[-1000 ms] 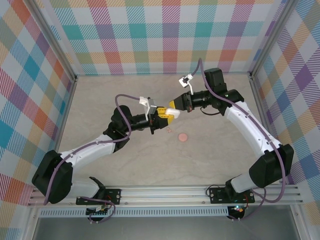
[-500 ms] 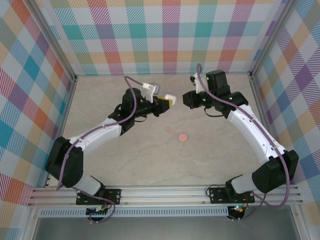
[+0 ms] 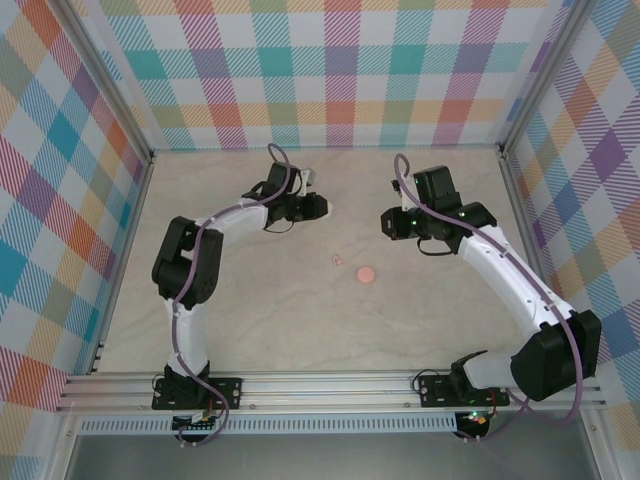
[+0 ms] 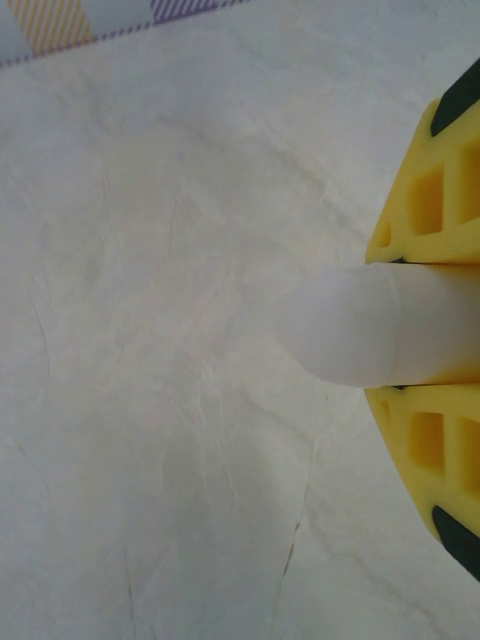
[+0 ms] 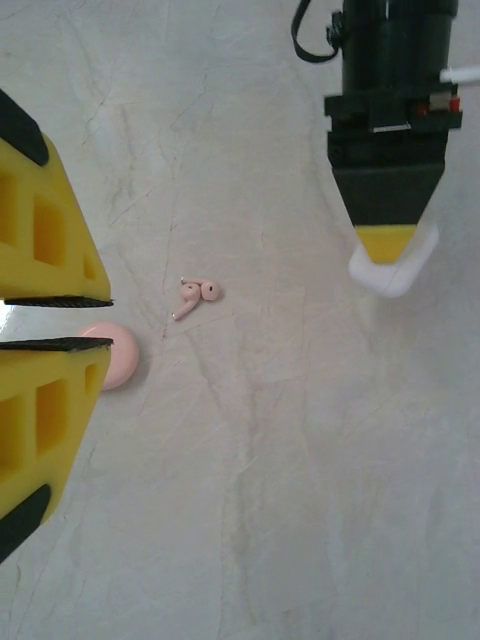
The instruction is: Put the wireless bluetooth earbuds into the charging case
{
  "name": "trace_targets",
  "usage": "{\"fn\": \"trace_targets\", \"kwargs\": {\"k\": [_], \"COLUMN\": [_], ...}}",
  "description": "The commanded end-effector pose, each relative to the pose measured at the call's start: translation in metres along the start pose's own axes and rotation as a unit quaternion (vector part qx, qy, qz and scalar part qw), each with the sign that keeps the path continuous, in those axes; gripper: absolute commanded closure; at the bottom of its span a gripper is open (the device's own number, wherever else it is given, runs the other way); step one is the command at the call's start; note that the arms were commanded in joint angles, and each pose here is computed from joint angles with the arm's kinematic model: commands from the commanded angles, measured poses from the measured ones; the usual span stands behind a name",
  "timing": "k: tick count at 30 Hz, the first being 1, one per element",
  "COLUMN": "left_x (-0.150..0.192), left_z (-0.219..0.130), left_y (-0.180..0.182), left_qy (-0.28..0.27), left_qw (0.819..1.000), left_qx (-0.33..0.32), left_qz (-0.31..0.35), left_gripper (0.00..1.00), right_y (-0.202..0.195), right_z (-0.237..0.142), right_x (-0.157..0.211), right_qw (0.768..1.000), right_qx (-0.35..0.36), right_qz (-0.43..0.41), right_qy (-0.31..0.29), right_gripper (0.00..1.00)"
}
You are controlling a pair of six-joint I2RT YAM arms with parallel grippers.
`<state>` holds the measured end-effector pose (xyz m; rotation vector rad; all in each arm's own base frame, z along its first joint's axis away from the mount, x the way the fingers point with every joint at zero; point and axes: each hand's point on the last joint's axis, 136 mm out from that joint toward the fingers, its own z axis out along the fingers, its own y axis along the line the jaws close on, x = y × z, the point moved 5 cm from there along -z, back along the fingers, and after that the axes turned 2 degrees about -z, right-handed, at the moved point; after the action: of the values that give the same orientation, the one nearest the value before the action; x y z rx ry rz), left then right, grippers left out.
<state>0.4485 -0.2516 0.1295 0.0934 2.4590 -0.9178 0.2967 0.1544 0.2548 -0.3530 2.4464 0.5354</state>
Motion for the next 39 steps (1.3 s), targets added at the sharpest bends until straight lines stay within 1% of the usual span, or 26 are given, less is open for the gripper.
{"fn": "trace_targets", "kwargs": {"k": [1, 5, 7, 9, 11, 12, 16, 18, 19, 21, 25, 28, 30, 35, 39], "left_x": [-0.008, -0.008, -0.007, -0.005, -0.003, -0.002, -0.003, -0.004, -0.006, -0.010, -0.023, -0.029, -0.030, -0.011, 0.016], "left_z": [0.008, 0.025, 0.031, 0.037, 0.040, 0.041, 0.033, 0.026, 0.022, 0.012, -0.018, -0.048, -0.068, -0.110, -0.133], "left_y": [0.016, 0.034, 0.040, 0.046, 0.051, 0.053, 0.059, 0.062, 0.062, 0.061, 0.050, 0.034, 0.026, 0.005, -0.015], "left_qy": [0.018, 0.031, 0.035, 0.042, 0.047, 0.048, 0.043, 0.040, 0.034, 0.021, -0.008, -0.036, -0.041, -0.055, -0.040], "left_qw": [0.999, 0.998, 0.997, 0.996, 0.995, 0.995, 0.992, 0.990, 0.989, 0.987, 0.984, 0.983, 0.981, 0.981, 0.988], "left_qx": [-0.011, -0.026, -0.037, -0.051, -0.057, -0.065, -0.102, -0.126, -0.137, -0.155, -0.177, -0.181, -0.188, -0.184, -0.143], "left_qz": [-0.037, -0.055, -0.059, -0.064, -0.066, -0.065, -0.054, -0.053, -0.049, -0.039, -0.011, 0.011, 0.015, 0.032, 0.039], "left_gripper": [0.99, 0.97, 0.90, 0.86, 0.80, 0.75, 0.48, 0.34, 0.30, 0.28, 0.27, 0.26, 0.27, 0.27, 0.27], "right_y": [0.001, 0.001, 0.000, 0.001, 0.001, 0.001, -0.003, -0.004, -0.005, -0.007, -0.016, -0.022, -0.026, -0.030, -0.025], "right_z": [-0.003, -0.001, 0.000, 0.001, 0.001, 0.001, 0.001, 0.002, 0.003, 0.004, 0.008, 0.013, 0.018, 0.034, 0.048], "right_x": [0.008, 0.012, 0.014, 0.015, 0.016, 0.017, 0.020, 0.022, 0.023, 0.025, 0.031, 0.037, 0.042, 0.056, 0.066], "right_qw": [1.000, 1.000, 0.999, 0.999, 0.999, 0.999, 0.999, 0.999, 0.999, 0.999, 0.999, 0.998, 0.997, 0.995, 0.993], "right_qx": [-0.007, -0.013, -0.013, -0.015, -0.016, -0.016, -0.004, -0.001, 0.000, 0.004, 0.025, 0.040, 0.048, 0.046, 0.012], "right_qz": [0.014, 0.023, 0.027, 0.030, 0.031, 0.031, 0.031, 0.032, 0.033, 0.035, 0.041, 0.041, 0.044, 0.060, 0.073], "right_qy": [0.007, 0.009, 0.012, 0.015, 0.016, 0.017, 0.018, 0.020, 0.019, 0.019, 0.026, 0.033, 0.039, 0.064, 0.093], "right_gripper": [0.80, 0.79, 0.79, 0.79, 0.79, 0.78, 0.76, 0.71, 0.68, 0.62, 0.54, 0.51, 0.50, 0.48, 0.46]}}
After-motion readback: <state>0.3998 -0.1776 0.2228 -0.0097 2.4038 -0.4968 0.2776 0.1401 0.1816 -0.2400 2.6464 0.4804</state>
